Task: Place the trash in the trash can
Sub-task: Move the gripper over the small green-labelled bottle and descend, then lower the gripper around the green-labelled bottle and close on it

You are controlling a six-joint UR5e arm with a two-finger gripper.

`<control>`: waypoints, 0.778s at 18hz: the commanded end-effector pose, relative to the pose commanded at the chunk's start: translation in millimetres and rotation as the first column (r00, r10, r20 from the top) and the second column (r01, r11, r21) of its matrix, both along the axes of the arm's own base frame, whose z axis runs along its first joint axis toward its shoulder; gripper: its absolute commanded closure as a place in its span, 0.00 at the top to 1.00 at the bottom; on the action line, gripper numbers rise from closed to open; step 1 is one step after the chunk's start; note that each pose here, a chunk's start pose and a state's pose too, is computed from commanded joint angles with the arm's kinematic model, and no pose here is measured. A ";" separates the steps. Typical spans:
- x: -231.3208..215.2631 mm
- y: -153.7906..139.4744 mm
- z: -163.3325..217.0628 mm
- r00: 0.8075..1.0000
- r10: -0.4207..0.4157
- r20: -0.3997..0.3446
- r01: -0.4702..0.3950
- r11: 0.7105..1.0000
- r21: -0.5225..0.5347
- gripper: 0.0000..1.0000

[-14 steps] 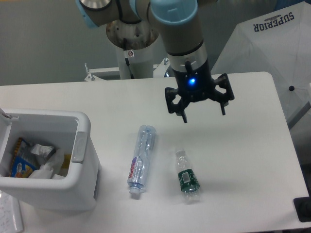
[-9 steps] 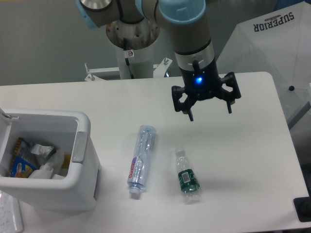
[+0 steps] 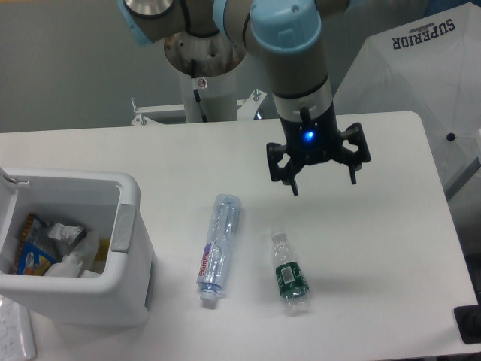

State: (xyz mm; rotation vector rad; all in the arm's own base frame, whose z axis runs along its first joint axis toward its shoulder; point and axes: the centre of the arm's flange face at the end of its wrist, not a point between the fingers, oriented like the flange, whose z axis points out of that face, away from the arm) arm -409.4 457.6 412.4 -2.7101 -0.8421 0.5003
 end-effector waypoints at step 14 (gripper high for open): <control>-26.8 64.0 -136.5 0.970 0.182 0.161 -0.182 0.983 -0.019 1.00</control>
